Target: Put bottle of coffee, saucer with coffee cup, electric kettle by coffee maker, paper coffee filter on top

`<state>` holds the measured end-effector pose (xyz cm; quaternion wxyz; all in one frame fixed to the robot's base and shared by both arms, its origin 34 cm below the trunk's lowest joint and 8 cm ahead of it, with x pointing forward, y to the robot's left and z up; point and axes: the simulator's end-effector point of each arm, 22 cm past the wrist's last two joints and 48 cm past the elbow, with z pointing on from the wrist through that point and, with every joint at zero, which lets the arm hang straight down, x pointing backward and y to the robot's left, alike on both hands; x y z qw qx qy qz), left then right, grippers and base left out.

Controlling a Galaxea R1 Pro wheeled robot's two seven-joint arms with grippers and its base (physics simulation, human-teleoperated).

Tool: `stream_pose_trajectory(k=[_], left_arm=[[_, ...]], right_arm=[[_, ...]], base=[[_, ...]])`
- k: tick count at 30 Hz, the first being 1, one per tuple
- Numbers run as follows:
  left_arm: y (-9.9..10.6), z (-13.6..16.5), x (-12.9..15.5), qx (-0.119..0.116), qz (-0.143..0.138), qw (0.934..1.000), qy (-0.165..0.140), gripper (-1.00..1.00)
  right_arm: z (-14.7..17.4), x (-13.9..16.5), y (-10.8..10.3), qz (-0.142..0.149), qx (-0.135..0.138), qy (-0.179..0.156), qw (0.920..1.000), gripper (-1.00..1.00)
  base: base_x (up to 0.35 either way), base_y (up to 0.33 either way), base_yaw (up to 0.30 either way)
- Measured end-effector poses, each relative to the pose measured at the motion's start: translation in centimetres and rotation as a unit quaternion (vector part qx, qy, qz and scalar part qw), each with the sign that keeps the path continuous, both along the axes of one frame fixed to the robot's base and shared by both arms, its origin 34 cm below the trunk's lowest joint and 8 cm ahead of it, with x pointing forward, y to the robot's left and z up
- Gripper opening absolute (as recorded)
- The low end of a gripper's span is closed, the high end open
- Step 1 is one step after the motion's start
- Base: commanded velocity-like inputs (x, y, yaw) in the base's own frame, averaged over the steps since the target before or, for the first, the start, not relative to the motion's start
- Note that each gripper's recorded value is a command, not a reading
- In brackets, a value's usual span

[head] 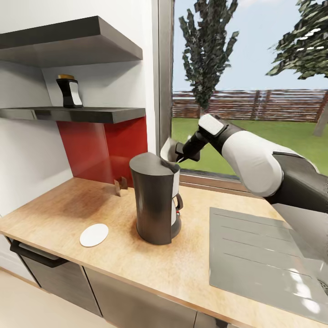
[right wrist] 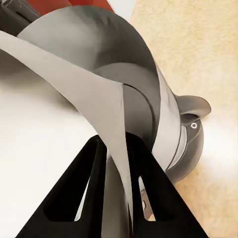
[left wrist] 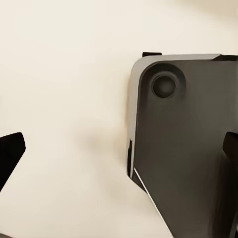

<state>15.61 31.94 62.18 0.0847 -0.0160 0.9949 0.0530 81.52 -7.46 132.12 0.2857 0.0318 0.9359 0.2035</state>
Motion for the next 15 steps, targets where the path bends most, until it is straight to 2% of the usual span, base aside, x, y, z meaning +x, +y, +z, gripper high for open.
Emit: stream_pose_trajectory(k=[15], left_arm=[[-0.03,0.00,0.00,0.000,0.000,1.0000,0.000,1.00]], right_arm=[[-0.44,-0.05,0.00,0.000,0.000,0.003,1.0000,-1.00]], base=[[0.000,0.000,0.000]])
